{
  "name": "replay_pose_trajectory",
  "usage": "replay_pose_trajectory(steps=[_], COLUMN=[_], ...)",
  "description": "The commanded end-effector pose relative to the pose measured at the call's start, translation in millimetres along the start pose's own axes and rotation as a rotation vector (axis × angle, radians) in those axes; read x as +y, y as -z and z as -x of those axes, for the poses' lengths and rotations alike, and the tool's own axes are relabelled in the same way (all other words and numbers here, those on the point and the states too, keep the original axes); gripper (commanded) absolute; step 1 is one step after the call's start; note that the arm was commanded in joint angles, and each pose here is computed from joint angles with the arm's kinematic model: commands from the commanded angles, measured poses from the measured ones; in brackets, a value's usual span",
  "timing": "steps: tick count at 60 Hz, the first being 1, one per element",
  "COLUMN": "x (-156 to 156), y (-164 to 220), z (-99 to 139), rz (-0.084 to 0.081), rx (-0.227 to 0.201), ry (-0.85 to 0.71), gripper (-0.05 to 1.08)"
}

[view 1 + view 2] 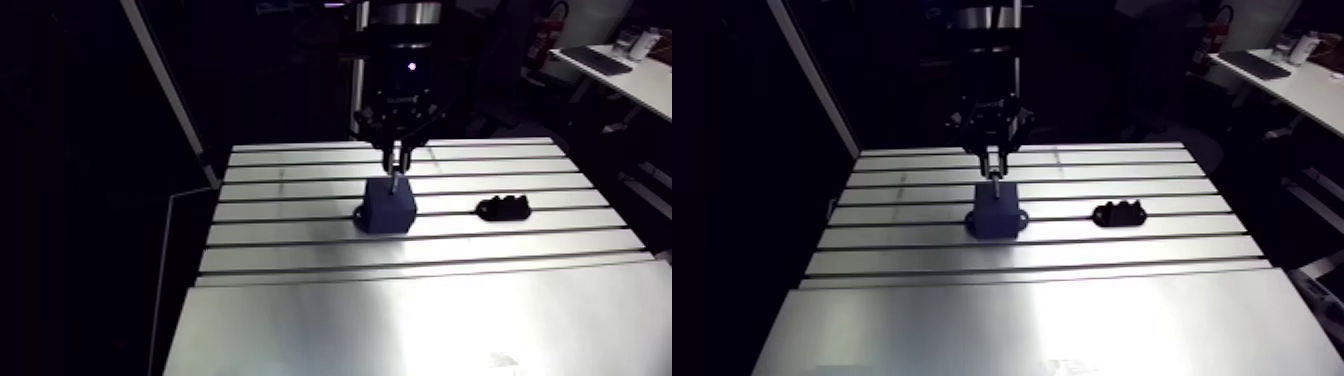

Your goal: Pick up the M10 bolt and insert it into the hole until fully seated.

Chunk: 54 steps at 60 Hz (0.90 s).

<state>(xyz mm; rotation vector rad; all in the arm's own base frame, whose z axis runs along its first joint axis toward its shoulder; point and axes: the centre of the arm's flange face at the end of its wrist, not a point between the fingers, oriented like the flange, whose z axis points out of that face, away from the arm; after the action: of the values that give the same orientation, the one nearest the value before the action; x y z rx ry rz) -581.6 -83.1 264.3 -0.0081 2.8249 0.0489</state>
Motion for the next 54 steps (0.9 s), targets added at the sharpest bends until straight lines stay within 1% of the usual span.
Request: replay_pose_trajectory(steps=[1,17,20,33,54], x=[-0.2,-0.8,0.4,0.3,1.0], y=[-0.9,0.0,-2.0,-5.7,-6.5], z=[0.2,0.6,1.0,1.4,1.4], rz=[-0.001,0.001,-0.001,-0.002,-0.004], rx=[-0.001,0.002,-0.002,-0.008,-0.009], ry=[0.001,0.002,0.000,-0.004,-0.006], gripper=[1.08,1.08,1.08,1.08,1.08])
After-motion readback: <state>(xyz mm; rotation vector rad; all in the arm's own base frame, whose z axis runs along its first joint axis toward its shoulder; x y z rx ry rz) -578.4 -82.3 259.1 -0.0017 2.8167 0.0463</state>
